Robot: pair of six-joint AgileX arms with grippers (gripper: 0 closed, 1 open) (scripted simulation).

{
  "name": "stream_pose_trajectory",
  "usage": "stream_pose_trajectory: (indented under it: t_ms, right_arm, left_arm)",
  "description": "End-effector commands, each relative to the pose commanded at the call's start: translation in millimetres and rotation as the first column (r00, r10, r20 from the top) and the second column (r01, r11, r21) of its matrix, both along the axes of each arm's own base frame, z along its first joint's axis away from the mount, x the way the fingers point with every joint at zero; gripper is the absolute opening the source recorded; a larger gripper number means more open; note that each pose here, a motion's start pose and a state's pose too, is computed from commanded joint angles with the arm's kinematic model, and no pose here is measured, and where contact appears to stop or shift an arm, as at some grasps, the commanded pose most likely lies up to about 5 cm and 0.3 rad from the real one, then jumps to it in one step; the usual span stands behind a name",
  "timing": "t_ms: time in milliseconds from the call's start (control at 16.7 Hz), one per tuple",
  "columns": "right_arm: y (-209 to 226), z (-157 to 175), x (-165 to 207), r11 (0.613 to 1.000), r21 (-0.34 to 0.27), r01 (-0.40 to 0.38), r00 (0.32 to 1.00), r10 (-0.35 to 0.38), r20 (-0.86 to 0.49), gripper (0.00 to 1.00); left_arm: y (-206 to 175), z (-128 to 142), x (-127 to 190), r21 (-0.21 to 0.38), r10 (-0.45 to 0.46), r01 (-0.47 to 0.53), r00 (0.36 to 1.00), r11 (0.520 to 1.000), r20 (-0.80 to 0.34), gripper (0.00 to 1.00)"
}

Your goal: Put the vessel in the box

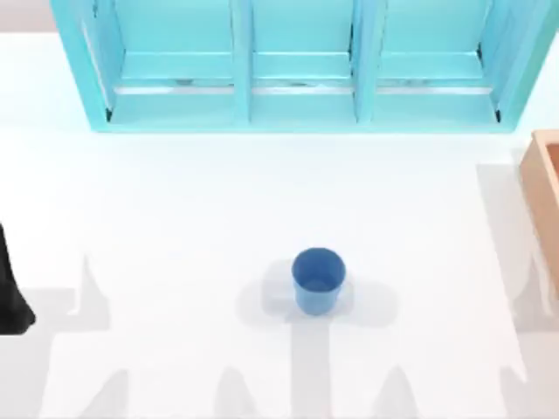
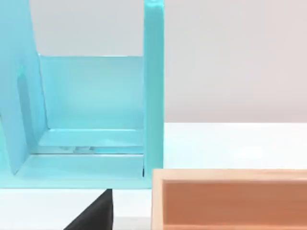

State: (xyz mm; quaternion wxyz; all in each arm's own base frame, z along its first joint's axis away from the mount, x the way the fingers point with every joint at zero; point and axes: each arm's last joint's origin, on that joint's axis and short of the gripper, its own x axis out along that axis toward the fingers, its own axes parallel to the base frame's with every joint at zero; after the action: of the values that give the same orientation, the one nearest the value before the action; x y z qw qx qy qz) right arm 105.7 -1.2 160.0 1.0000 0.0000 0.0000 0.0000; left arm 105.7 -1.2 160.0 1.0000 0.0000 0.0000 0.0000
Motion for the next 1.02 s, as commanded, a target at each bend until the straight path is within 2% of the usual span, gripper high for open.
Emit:
stream_pose_trajectory:
  t_ms: [180,300,600,840,1020]
  right_arm:
    - [1,1,0,1.0,0.005,-0.006,1.0,0.006,-0.009,1.0]
    - [4,9,1,0.999,0.03,-0.037,0.998,0.038,-0.05,1.0]
    - [25,57,12,0.974,0.167,-0.153,0.948,0.192,-0.255,1.0]
    - [58,104,40,0.943,0.269,-0.196,0.822,0.308,-0.479,1.0]
    - [94,130,70,0.937,0.301,-0.179,0.685,0.338,-0.646,1.0]
  left_arm:
    - [0,0,0,0.0,0.0,0.0,1.0,1.0,0.0,1.0]
    - [0,0,0,0.0,0.0,0.0,1.0,1.0,0.0,1.0]
    - [0,0,0,0.0,0.0,0.0,1.0,1.0,0.0,1.0]
    - [0,0,0,0.0,0.0,0.0,1.0,1.0,0.0,1.0]
    - [0,0,0,0.0,0.0,0.0,1.0,1.0,0.0,1.0]
